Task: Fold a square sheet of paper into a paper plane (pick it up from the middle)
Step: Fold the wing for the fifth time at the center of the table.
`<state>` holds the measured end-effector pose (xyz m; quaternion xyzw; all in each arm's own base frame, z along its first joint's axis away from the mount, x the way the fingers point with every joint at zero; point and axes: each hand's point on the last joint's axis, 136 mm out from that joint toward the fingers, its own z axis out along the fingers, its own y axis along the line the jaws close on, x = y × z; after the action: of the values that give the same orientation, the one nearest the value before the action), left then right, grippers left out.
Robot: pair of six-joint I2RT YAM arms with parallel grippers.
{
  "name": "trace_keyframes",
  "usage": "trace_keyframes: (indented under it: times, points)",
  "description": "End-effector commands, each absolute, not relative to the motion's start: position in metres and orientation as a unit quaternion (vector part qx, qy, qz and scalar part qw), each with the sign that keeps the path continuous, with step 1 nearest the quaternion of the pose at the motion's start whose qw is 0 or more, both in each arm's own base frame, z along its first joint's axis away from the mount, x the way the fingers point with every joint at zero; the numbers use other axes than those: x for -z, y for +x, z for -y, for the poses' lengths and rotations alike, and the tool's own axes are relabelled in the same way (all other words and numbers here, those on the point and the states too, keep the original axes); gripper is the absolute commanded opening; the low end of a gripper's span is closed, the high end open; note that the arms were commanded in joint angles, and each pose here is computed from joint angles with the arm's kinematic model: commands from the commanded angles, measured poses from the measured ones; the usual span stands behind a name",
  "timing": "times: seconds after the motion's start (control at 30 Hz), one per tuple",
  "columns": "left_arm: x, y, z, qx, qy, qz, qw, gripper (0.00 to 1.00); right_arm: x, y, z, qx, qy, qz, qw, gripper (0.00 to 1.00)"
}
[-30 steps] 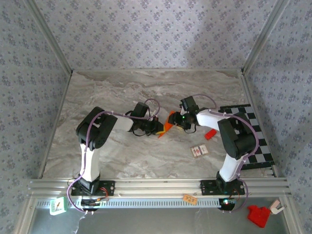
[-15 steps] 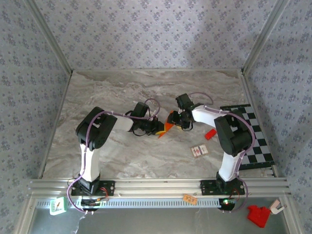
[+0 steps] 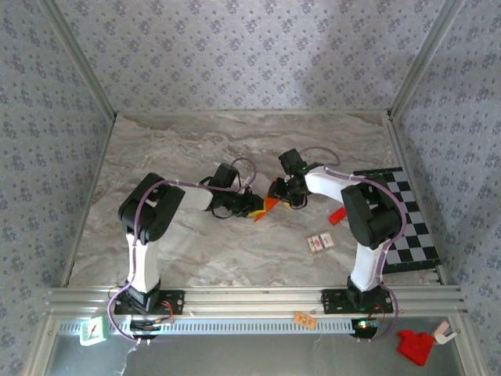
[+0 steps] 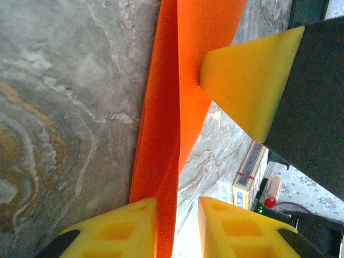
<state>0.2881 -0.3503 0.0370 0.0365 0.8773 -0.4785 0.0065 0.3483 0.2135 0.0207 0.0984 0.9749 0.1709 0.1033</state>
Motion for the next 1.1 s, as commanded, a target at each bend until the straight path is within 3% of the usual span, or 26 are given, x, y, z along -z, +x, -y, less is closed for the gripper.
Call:
trace_keyframes:
  times: [0.0,0.6,0.77,1.07]
  points:
    - [-0.05,0.287,0.343,0.468,0.053,-0.882,0.027,0.28,0.038,0.315,-0.182,-0.08,0.12,-0.989,0.036,0.55]
    - [-0.043,0.284,0.338,0.362,0.117,-0.921,0.082,0.38,0.046,0.312,-0.179,-0.068,0.132,-0.989,0.02,0.57]
    - [-0.035,0.28,0.339,0.348,0.124,-0.926,0.071,0.37,0.048,0.31,-0.177,-0.065,0.136,-0.988,0.016,0.57]
    - [-0.022,0.278,0.331,0.321,0.115,-0.938,0.055,0.26,0.052,0.308,-0.175,-0.06,0.137,-0.989,0.008,0.56]
